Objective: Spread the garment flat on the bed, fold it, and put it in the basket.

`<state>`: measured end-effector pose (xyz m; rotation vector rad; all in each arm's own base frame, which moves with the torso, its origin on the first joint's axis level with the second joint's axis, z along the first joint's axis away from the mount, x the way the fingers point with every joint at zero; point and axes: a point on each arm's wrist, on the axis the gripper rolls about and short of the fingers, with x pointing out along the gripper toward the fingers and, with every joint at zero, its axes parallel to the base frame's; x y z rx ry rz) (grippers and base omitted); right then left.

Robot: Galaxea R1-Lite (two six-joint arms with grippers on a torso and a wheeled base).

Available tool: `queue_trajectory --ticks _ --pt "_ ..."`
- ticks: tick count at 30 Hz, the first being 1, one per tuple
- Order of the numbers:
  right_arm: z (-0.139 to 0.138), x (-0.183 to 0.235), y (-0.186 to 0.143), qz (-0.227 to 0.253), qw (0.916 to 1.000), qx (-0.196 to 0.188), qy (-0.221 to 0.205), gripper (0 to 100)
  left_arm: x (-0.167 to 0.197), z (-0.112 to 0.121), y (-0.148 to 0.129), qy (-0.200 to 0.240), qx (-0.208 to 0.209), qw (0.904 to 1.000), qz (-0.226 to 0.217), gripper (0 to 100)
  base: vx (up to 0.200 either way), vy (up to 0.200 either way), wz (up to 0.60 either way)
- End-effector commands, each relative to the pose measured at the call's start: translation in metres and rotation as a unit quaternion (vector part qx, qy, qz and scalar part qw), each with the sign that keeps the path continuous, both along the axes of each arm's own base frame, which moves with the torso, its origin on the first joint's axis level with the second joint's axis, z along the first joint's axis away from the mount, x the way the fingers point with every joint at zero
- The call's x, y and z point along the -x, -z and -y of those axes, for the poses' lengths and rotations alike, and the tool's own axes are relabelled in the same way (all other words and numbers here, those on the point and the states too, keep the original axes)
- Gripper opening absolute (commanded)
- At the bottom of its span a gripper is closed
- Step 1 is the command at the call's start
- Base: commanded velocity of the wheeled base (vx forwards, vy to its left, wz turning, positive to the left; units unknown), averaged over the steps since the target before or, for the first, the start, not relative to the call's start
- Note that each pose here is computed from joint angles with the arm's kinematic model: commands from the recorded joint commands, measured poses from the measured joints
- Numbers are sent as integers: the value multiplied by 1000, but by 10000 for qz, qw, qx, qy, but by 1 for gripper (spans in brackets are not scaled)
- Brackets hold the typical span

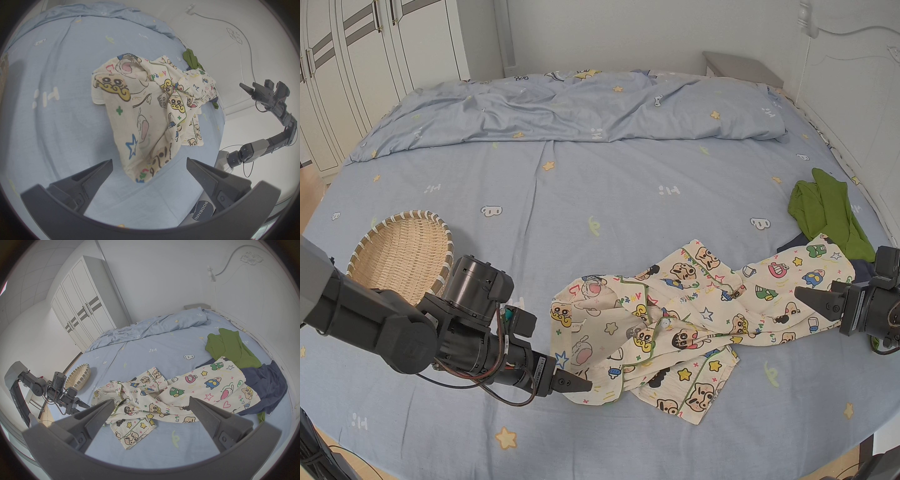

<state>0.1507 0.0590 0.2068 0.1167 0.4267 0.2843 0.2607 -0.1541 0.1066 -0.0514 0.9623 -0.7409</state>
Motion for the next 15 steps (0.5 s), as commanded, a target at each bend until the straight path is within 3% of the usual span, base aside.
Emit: queue_trajectory --ticks 1,8,9,15 --pt "0 0 0 1 10000 -2 -8 100 -10 9 13 57 -79 9999 -129 100 0 0 0" --pt "0 0 0 9 10000 -5 -8 100 -15 14 14 90 -27 9999 -61 100 0 0 0" --pt "0 0 0 9 10000 -5 -8 100 -16 14 15 84 -13 10000 -46 0 0 0 0" --pt "0 0 0 16 10000 -8 -8 100 -22 21 24 84 85 9999 62 0 0 0 0"
